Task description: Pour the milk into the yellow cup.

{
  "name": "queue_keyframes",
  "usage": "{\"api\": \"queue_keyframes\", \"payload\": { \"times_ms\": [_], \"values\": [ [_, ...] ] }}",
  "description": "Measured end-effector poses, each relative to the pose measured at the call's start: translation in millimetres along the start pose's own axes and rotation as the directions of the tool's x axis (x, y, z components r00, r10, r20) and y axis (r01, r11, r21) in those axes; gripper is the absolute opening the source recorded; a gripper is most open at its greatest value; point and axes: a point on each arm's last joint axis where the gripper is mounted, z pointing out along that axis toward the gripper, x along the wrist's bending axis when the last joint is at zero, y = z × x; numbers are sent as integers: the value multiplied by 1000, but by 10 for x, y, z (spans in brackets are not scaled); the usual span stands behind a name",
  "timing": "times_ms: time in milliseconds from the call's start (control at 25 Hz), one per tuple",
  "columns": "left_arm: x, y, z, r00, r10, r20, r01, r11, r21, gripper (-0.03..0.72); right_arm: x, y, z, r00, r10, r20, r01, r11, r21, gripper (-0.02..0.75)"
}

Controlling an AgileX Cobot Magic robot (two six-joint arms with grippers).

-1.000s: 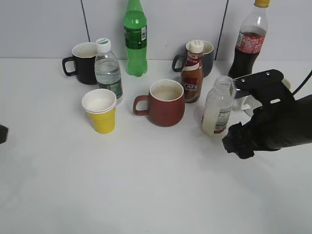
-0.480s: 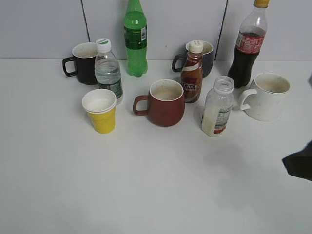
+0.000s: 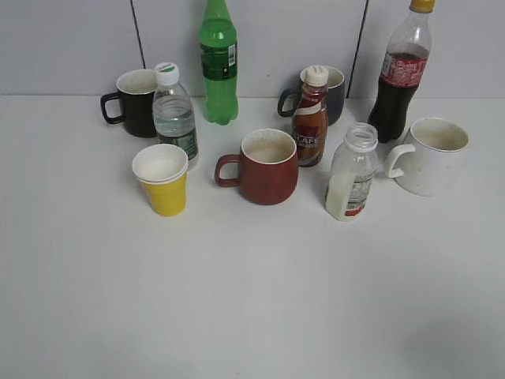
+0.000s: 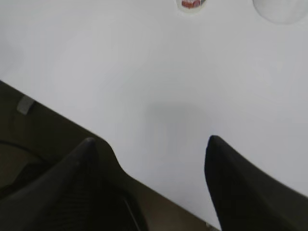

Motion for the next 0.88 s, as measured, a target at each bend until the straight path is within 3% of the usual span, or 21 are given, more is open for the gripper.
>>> {"api": "queue_keyframes", "payload": {
  "times_ms": [200, 320, 880],
  "values": [
    [-3, -16, 45, 1000, 6, 6, -5, 998, -70, 548, 7, -230, -258, 1000, -18, -1, 17, 979, -203, 515],
    [-4, -9, 47, 1000, 6, 7, -5, 997, -79, 547, 9, -296, -334, 1000, -22, -1, 21, 964, -264, 515],
    [-4, -8, 47, 1000, 6, 7, -5, 997, -79, 545, 11, -306, -346, 1000, -23, -3, 21, 961, -275, 515]
  ]
}}
